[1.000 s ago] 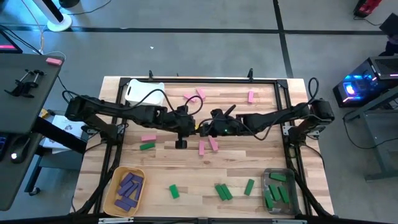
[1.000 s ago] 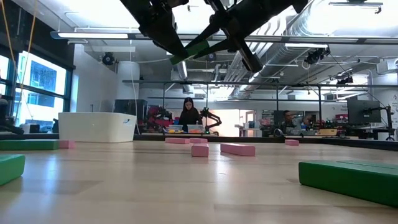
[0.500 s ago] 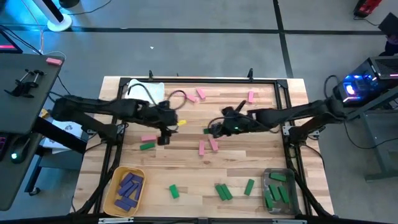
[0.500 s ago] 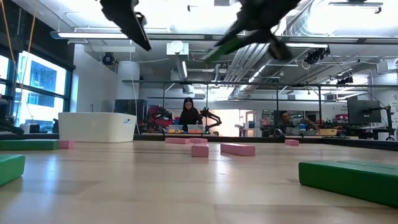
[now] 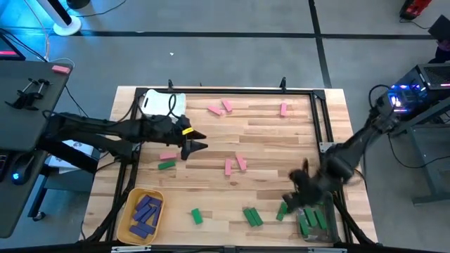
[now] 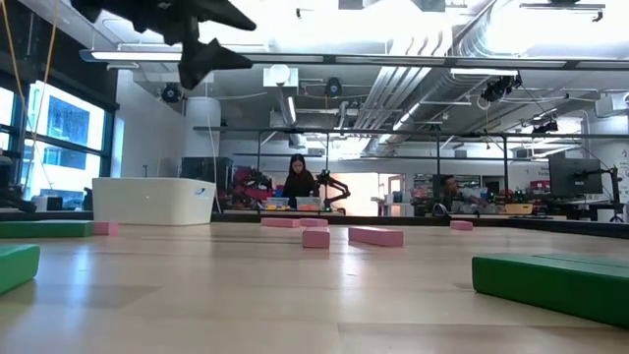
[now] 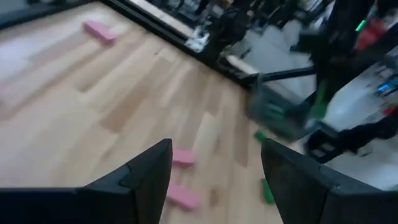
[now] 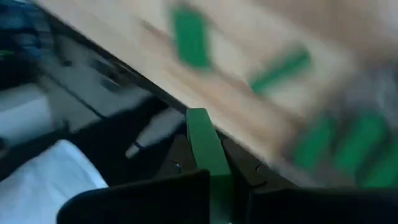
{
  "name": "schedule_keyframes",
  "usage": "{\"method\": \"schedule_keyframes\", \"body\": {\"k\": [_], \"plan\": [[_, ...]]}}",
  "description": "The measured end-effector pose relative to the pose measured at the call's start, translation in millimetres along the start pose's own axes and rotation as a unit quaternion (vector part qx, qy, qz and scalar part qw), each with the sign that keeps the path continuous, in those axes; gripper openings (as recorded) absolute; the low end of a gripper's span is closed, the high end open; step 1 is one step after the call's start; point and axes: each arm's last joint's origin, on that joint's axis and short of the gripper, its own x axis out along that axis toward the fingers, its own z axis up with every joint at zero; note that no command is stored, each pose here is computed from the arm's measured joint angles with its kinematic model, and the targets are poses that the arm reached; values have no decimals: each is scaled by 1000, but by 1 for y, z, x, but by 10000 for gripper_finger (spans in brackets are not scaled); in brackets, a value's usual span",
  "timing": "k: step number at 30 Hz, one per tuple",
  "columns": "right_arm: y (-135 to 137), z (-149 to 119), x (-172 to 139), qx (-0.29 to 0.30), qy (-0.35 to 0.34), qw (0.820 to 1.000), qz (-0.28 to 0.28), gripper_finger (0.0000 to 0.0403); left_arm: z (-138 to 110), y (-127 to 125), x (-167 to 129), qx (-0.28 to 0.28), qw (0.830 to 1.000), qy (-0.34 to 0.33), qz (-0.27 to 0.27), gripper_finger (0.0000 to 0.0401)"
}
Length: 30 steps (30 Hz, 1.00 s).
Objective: Sort blocks
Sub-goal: Put the green block into the black bin
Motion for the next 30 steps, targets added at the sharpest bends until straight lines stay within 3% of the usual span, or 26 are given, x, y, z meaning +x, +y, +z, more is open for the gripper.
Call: {"method": "schedule_keyframes", "body": {"k": [5,9,14,24,30], "plan": [[-35,-46,20,102,51,991,-62,1,-1,-1,7,-7,1000,-3,-11,232],[-47,-59,32,100,123,983,-95,1,0,-1,8,9,1000,-11,-13,232],[-57,-56,34,101,107,980,-134,14,1,-1,8,5,1000,-14,-15,232],[-63,-52,32,67,139,969,-191,118,1,-1,8,26,999,-10,-22,232],[-54,-56,21,35,175,969,-172,170,9,-5,5,94,995,9,-26,232]]}}
